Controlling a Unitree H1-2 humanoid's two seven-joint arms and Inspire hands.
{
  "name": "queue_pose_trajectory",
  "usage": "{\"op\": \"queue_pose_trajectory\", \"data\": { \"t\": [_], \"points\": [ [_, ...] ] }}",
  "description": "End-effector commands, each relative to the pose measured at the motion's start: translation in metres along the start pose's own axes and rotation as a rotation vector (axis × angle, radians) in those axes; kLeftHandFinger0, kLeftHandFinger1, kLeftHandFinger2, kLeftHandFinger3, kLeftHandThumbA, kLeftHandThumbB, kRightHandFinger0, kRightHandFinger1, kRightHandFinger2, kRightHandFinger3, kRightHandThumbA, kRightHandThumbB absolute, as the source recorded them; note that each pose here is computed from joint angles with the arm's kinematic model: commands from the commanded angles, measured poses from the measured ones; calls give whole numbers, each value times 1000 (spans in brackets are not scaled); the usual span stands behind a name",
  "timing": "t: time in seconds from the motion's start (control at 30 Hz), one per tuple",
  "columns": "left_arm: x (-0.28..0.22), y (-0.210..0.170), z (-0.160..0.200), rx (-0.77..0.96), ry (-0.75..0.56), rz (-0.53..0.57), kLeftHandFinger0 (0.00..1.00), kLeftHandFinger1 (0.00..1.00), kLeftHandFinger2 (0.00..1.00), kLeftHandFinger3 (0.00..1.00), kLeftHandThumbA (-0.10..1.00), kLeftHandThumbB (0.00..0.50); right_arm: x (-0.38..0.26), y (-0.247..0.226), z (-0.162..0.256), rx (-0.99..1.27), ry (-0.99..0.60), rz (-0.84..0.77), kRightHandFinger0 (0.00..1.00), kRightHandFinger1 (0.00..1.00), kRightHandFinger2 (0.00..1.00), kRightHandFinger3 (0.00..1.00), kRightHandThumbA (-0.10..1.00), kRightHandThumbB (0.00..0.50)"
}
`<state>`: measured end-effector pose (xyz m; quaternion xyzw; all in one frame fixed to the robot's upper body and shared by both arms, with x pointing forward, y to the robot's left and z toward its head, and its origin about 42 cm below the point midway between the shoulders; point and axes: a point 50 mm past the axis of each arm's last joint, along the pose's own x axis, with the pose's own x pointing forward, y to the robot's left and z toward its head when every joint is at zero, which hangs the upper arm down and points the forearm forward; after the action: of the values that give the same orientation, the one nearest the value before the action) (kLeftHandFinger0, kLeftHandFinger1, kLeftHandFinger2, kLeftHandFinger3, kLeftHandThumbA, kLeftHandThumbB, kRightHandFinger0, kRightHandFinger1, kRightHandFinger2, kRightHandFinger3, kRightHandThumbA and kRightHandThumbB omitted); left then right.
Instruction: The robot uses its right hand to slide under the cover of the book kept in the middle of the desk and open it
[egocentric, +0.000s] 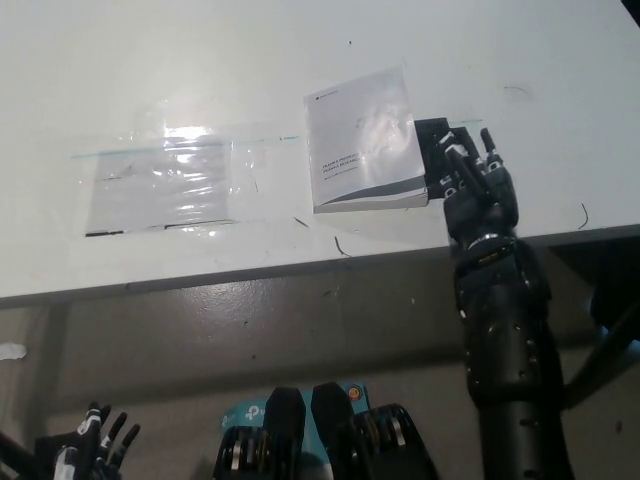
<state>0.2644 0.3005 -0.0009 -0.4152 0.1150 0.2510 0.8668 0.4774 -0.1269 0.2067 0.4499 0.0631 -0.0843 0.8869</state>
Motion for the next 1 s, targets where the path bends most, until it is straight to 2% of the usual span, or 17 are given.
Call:
{"op": "queue_pose_trajectory", "data": {
  "t": [0.0,0.13,0.3,0.43,0.57,0.73,0.9,0.97],
  "points": [
    [1,-9,3,9,-25,-29,792,813,854,927,968,193,1,39,1,7,-50,121,984,1000,1000,1000,1000,146],
    [3,-11,3,6,-16,-21,749,793,831,908,961,188,2,37,-11,11,-25,120,1000,1000,1000,1000,1000,138],
    [3,-11,2,0,-12,-19,792,800,847,929,956,173,3,35,-18,6,-19,116,1000,1000,1000,1000,1000,147],
    [-2,-7,-1,15,-3,-6,800,797,838,930,968,172,3,38,-22,1,-5,110,971,1000,1000,1000,1000,135],
    [-5,-3,-2,23,1,-4,790,802,840,928,964,179,2,44,-24,-31,-6,123,856,939,942,1000,1000,134],
    [-4,-1,-2,28,3,-10,788,809,845,922,962,166,3,60,-24,-65,-5,177,855,916,926,1000,1000,124],
    [-4,-1,0,43,6,-15,803,819,856,924,956,166,6,79,-22,-153,-9,216,821,888,893,1000,1000,135],
    [-2,-1,0,43,10,-3,783,797,832,906,946,181,7,93,-21,-207,-7,259,828,892,888,1000,1000,125]
  ]
}}
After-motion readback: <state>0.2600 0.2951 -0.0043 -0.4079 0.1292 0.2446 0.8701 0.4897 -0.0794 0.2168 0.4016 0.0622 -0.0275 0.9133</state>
